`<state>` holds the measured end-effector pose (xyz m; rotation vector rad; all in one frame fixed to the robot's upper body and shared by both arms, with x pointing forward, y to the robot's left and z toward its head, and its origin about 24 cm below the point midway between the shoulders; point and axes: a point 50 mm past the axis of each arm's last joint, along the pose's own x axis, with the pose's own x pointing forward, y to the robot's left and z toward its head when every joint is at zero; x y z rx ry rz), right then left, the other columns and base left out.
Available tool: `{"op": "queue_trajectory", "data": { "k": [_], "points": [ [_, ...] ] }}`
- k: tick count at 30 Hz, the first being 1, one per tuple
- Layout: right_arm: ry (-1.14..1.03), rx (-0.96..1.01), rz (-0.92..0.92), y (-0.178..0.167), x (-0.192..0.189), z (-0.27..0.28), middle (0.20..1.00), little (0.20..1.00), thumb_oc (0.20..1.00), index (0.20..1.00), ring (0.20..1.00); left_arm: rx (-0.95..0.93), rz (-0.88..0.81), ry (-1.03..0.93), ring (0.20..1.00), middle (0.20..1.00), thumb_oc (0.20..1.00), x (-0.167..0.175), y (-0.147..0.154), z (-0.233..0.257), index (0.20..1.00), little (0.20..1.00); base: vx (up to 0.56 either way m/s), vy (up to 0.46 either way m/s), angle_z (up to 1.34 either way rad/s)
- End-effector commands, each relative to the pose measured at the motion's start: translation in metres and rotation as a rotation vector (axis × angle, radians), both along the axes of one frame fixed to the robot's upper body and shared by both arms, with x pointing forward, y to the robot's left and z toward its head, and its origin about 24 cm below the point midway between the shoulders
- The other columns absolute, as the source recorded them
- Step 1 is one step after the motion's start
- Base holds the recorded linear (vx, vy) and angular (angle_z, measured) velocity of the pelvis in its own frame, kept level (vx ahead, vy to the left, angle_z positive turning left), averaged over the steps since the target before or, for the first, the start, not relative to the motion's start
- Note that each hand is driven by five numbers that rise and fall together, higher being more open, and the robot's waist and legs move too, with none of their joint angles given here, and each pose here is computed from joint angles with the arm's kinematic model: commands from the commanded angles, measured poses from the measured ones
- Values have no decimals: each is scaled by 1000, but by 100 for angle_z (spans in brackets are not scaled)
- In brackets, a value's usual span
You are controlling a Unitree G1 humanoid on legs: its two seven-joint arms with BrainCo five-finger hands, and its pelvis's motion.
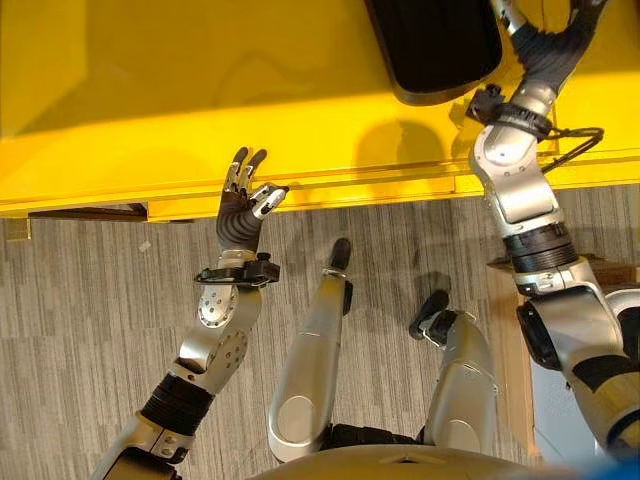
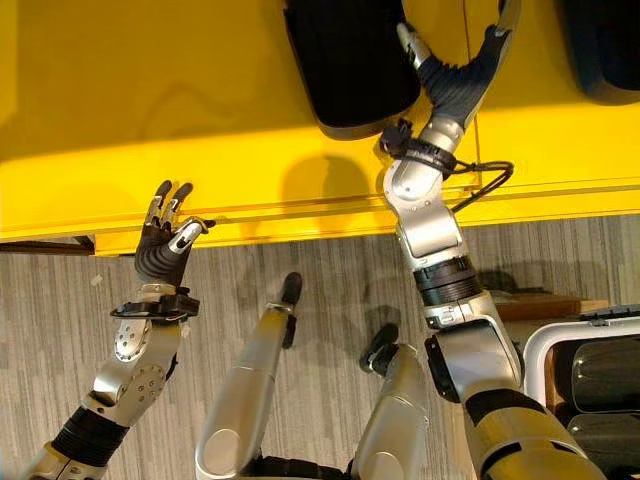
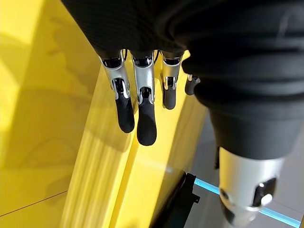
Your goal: Move parts from the plastic box to the shelf.
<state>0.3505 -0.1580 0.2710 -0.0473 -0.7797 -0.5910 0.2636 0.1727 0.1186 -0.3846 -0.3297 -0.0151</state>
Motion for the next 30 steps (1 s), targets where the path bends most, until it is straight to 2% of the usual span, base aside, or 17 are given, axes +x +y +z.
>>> {"op": "queue_trajectory", "data": {
  "k": [1, 11, 30],
  "points": [
    [-158, -15, 21, -2, -13, 31, 1000, 1000, 1000, 1000, 1000, 11, -30, 10, 1000, 1000, 1000, -8, -8, -3, 1000, 1000, 0, 0, 0],
    [-12, 12, 33, -9, 3, 1, 1000, 1000, 1000, 1000, 1000, 6, -22, 23, 1000, 1000, 1000, -11, -5, -7, 1000, 1000, 14, -7, 0],
    [96, -167, 120, 12, 29, 19, 1000, 1000, 1000, 1000, 1000, 8, -54, 28, 1000, 1000, 1000, -11, -4, -8, 1000, 1000, 0, 0, 0]
  ]
}}
